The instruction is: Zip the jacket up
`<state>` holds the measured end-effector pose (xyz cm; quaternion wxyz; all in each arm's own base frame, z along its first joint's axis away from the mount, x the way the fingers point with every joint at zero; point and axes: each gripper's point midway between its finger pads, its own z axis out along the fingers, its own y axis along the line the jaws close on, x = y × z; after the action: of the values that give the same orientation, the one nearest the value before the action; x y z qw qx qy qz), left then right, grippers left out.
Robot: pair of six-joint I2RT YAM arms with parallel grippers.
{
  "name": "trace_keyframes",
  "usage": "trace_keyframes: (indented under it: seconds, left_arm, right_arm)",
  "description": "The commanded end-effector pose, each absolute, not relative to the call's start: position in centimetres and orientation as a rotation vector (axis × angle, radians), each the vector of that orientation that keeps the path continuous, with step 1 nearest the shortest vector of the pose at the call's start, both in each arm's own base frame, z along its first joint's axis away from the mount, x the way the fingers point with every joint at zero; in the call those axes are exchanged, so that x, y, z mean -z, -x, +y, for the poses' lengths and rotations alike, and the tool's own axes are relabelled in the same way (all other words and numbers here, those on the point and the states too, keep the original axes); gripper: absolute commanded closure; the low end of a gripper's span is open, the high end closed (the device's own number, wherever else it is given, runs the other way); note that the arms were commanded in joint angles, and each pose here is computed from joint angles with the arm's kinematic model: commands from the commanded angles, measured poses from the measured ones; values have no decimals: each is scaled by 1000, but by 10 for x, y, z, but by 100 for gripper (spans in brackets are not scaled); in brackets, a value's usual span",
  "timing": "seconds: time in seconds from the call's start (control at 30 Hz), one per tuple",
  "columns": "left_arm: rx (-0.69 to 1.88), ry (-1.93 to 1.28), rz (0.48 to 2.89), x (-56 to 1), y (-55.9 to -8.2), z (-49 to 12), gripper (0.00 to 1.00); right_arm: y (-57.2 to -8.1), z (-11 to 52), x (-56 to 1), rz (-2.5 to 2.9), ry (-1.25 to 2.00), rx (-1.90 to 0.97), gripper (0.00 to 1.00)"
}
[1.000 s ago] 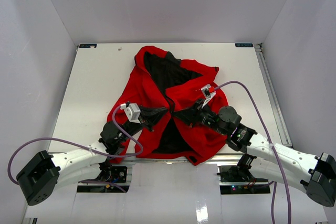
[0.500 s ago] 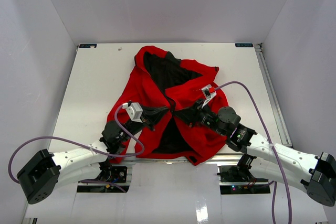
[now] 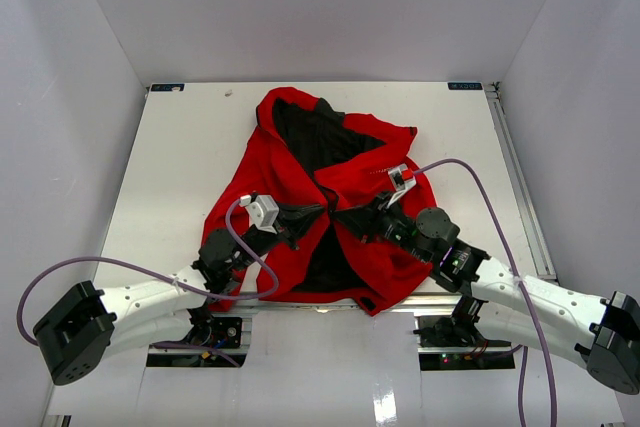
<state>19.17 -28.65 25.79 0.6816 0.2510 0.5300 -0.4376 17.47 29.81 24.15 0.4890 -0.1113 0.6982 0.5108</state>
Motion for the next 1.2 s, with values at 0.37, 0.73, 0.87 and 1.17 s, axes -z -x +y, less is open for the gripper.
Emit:
trace_keyframes:
  seconds: [0.37, 0.73, 0.87, 1.17]
  left_arm:
    - [947, -601, 1148, -266, -188, -285, 100]
    - [971, -697, 1089, -264, -172, -289, 100]
    - [975, -763, 1048, -263, -162, -290, 100]
    - [996, -846, 1058, -254, -156, -300, 100]
  right_arm:
    - [-186, 282, -283, 1548, 156, -1227, 92]
    - [-185, 281, -284, 1549, 185, -1209, 92]
    - [-182, 278, -286, 1547, 218, -1190, 92]
    - [-176, 282, -300, 1535, 270, -1203, 92]
